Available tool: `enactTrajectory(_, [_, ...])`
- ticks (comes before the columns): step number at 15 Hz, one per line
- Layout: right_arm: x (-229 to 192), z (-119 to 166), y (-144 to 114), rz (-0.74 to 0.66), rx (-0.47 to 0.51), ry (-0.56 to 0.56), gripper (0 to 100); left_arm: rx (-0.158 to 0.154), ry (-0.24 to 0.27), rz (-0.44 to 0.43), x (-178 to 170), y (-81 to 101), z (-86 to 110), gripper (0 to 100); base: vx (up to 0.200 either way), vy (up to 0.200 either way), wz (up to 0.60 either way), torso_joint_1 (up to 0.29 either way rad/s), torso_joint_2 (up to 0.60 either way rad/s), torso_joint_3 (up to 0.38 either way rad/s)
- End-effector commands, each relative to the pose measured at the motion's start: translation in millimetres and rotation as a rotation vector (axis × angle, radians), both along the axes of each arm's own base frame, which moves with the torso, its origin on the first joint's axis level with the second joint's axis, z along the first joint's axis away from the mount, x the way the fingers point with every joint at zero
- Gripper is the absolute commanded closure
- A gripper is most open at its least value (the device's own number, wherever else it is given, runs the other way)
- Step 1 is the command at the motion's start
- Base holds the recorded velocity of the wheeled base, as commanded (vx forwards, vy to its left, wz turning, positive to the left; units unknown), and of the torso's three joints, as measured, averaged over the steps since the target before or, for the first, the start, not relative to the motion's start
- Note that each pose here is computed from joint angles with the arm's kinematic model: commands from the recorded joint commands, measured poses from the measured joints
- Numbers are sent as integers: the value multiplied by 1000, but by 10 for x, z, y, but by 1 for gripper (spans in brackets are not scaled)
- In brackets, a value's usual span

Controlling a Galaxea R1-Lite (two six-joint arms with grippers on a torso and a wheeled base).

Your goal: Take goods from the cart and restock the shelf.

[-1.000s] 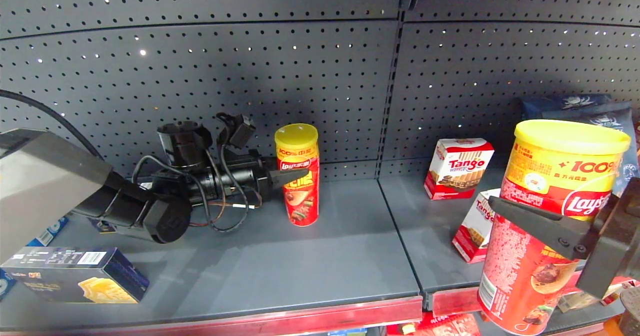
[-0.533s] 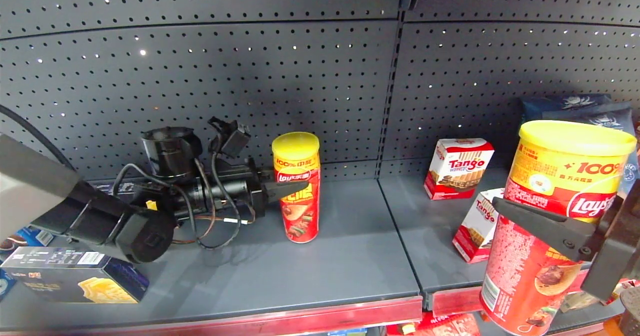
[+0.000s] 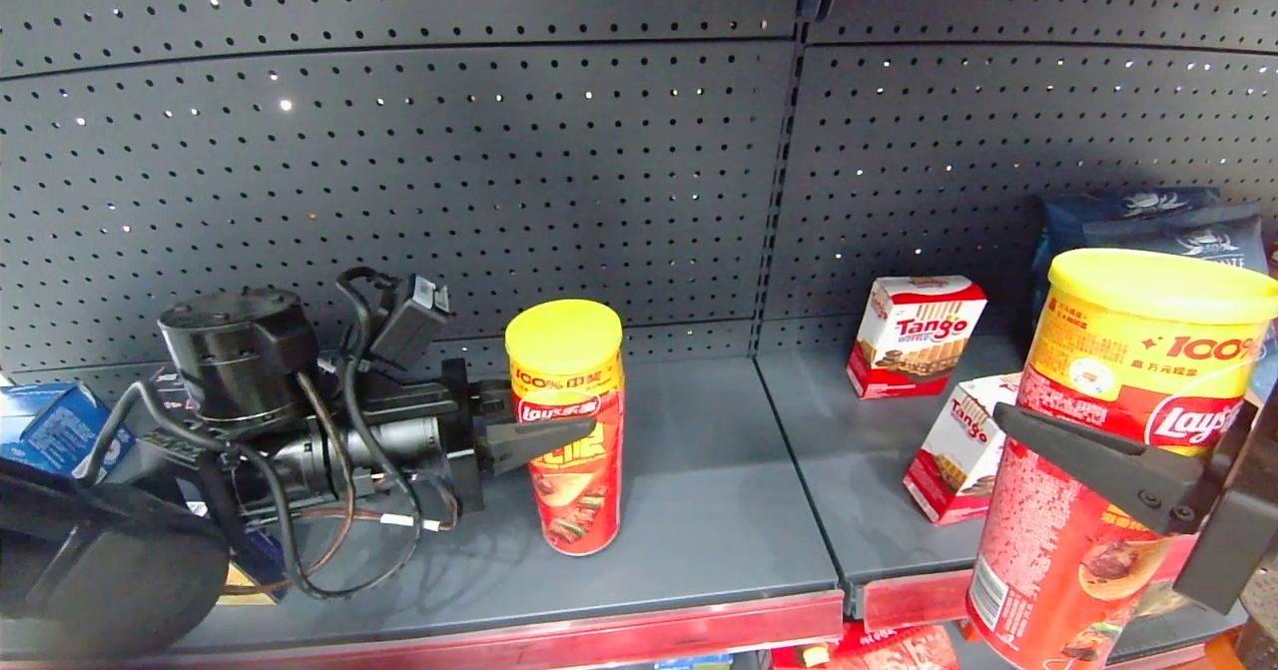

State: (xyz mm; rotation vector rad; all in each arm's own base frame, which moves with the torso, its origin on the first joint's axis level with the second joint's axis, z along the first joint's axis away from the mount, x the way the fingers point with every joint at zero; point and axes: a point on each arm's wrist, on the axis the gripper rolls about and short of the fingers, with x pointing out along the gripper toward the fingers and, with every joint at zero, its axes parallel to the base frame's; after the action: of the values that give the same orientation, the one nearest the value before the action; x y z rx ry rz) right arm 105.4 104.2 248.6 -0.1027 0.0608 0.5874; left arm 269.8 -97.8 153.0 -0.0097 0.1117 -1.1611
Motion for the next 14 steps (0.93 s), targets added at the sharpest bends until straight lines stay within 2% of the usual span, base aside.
enactTrajectory(1, [-3,-3,-1,0,0,0,100,-6,-19,-8,-196,18,43,100,0,0,0,0,0,0])
enactTrajectory(5, [-3,-3,-1,0,0,0,100,-2,-31,62,-334,57,-108,100,0,0,0,0,0,0])
enactTrajectory(14, [-15,4,-16,-3,4,-5,100,12,3,84,-329,-33,-219,100,0,0,0,0,0,0])
